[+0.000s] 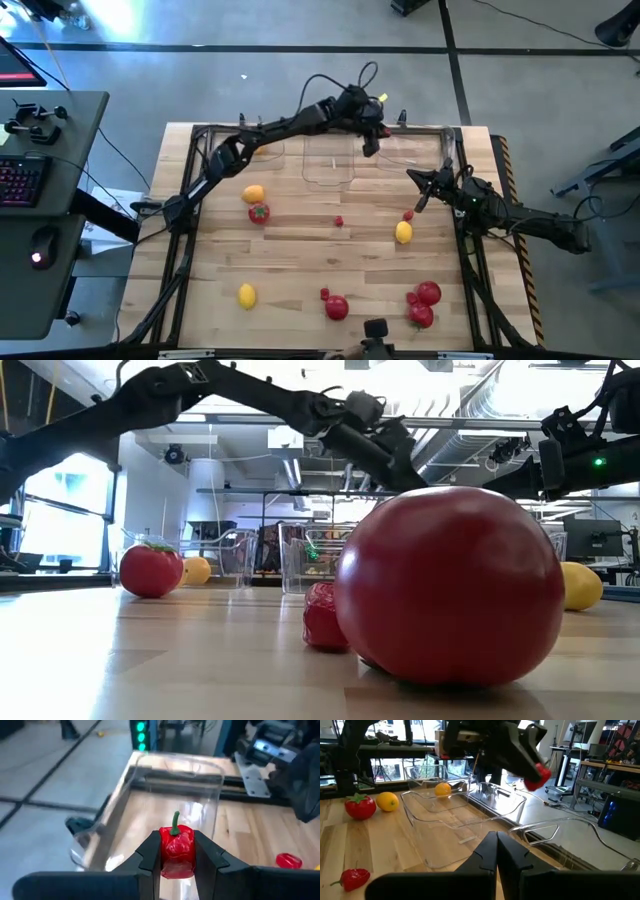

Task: Sort produce into baskets
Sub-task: Put the chili pepper into the right transparent bin

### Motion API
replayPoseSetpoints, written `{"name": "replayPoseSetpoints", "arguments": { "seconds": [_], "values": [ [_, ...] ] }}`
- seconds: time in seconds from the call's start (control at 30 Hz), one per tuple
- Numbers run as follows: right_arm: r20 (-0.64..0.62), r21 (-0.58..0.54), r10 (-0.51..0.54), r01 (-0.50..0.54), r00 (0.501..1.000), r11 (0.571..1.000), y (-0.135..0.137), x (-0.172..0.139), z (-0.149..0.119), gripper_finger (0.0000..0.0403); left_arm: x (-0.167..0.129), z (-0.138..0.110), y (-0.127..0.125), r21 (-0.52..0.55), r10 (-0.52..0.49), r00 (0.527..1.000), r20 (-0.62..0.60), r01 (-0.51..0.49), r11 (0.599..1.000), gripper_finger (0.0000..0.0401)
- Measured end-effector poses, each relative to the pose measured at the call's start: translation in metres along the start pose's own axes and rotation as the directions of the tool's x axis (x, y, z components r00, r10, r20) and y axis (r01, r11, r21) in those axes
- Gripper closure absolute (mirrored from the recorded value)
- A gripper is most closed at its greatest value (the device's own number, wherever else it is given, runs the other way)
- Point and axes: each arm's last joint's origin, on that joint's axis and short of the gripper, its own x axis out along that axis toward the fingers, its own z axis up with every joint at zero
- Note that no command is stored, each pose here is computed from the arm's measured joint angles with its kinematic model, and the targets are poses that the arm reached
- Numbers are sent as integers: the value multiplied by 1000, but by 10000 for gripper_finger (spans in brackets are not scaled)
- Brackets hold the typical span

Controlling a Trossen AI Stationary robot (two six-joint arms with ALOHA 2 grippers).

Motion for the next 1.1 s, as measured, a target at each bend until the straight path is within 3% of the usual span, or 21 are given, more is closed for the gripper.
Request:
{"name": "replayPoseSetpoints", "arguments": {
  "seconds": [0.23,0.57,1.1],
  "values": [
    [0,0,5,-5,1000,1000,0,0,0,403,10,-2,-18,20,97,995,-20,-96,995,343],
    [-1,0,6,-6,1000,1000,0,0,0,403,38,-31,-21,-103,77,994,-80,-85,991,343],
    [0,0,7,-7,1000,1000,0,0,0,403,45,-44,-34,-123,49,984,-173,-71,990,343]
  ]
}}
